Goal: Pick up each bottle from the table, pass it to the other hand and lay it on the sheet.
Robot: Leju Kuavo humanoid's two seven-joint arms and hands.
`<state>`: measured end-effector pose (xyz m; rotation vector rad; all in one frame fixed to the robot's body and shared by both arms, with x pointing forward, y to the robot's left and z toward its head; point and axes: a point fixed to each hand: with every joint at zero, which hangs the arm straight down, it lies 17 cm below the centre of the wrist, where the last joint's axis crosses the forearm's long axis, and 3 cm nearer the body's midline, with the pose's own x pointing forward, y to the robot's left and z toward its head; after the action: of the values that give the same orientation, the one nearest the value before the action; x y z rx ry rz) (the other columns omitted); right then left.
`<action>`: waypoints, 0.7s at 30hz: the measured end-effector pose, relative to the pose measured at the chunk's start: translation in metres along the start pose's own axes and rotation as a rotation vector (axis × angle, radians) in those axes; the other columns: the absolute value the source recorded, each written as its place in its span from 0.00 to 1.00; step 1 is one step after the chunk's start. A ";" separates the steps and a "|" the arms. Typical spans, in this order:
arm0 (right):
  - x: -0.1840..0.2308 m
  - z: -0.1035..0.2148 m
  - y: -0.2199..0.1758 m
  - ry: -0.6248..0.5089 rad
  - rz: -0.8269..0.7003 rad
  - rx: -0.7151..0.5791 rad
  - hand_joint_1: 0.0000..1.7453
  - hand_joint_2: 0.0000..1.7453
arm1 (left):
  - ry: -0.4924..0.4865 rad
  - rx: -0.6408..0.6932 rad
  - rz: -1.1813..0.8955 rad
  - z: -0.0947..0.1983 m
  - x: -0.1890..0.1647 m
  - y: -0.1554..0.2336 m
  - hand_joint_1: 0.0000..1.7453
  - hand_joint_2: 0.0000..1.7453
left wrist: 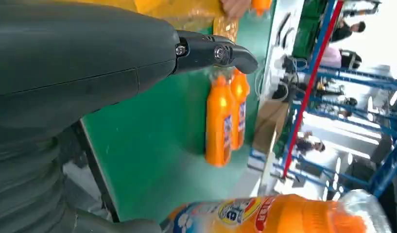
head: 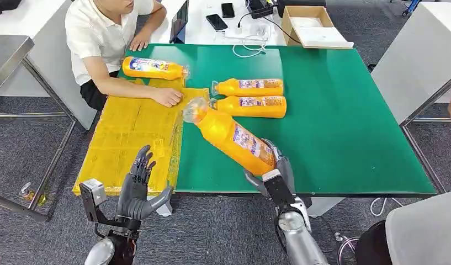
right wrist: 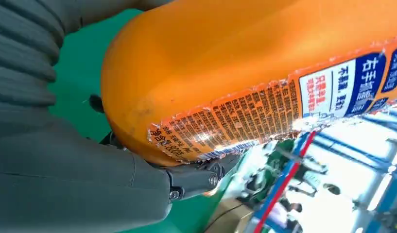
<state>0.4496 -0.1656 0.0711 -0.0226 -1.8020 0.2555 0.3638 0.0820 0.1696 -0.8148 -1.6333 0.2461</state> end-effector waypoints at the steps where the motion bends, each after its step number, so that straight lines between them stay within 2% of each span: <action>1: 0.004 -0.001 0.009 -0.007 -0.007 0.025 1.00 1.00 | 0.001 -0.013 0.022 0.000 0.000 -0.003 0.00 1.00; 9: 0.029 0.025 0.121 -0.046 -0.105 0.378 1.00 1.00 | -0.013 -0.123 0.151 -0.010 0.009 -0.029 0.00 1.00; 21: 0.035 0.036 0.167 -0.044 -0.123 0.507 1.00 1.00 | -0.066 -0.216 0.219 -0.008 0.021 -0.049 0.00 1.00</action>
<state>0.3861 -0.0032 0.0656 0.4533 -1.7289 0.6200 0.3528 0.0571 0.2162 -1.1643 -1.6508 0.2552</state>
